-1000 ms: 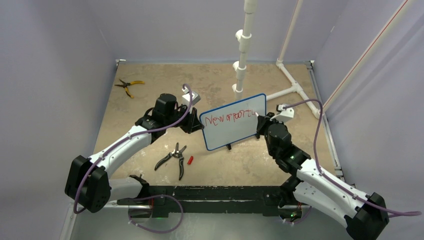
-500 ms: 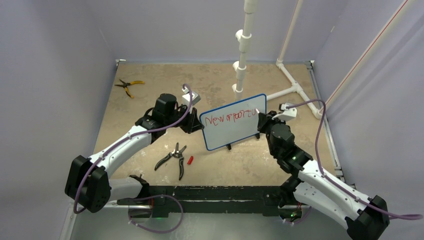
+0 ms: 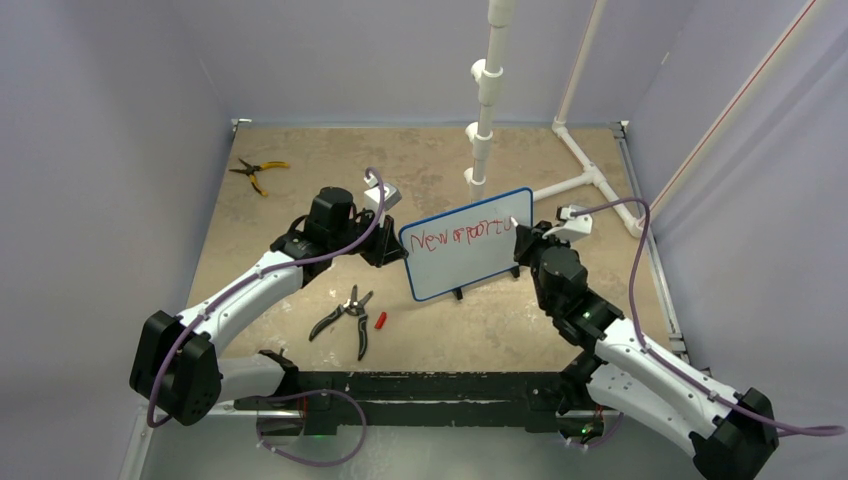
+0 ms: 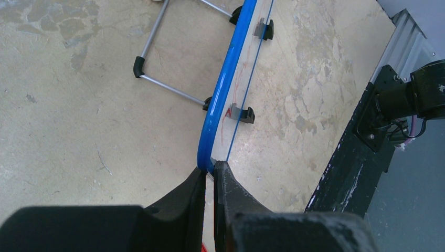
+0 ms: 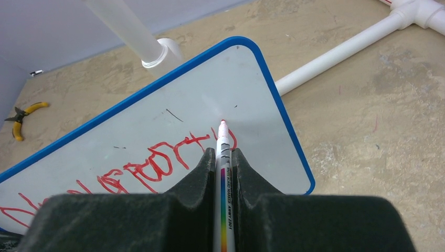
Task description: Write a sentence on the whiteboard
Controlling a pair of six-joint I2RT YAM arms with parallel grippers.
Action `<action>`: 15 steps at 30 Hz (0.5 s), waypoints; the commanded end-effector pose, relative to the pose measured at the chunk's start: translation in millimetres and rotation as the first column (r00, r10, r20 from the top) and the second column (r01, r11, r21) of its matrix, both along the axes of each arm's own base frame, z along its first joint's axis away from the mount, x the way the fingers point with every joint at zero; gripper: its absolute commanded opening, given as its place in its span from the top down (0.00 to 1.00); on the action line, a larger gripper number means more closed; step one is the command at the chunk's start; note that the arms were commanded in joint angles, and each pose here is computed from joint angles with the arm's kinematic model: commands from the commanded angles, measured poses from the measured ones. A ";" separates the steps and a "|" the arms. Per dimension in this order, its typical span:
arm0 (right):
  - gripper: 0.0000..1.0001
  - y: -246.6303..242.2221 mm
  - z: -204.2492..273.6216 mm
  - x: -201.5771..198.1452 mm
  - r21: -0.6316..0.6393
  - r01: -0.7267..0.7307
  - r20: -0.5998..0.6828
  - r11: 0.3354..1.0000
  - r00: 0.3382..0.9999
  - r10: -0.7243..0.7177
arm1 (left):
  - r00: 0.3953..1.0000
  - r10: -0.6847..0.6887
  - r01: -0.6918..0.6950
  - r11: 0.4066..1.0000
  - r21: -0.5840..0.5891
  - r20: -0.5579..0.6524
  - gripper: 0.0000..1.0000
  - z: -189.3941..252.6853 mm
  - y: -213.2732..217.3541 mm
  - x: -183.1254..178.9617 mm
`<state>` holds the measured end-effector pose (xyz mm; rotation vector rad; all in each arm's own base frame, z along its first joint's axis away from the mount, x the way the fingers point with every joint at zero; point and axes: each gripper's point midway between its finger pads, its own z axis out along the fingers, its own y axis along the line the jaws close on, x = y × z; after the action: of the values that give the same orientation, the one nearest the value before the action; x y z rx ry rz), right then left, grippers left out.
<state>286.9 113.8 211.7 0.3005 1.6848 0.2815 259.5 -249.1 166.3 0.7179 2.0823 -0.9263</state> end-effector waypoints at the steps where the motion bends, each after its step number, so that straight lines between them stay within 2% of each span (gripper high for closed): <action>1: 1.00 -2.8 12.6 4.8 0.016 0.027 0.031 1.000 0.999 -0.028 | 0.999 -0.005 0.007 0.999 -0.033 0.044 1.00 11.1 -3.0 2.4; 15: 1.00 -6.1 -16.7 -5.4 0.033 0.034 -0.057 0.999 0.998 -0.032 | 0.999 -0.005 0.006 0.999 -0.033 0.045 1.00 11.6 -2.7 2.0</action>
<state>285.3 114.1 202.4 0.3214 1.7167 0.2848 259.5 -249.1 166.3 0.7179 2.0823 -0.9263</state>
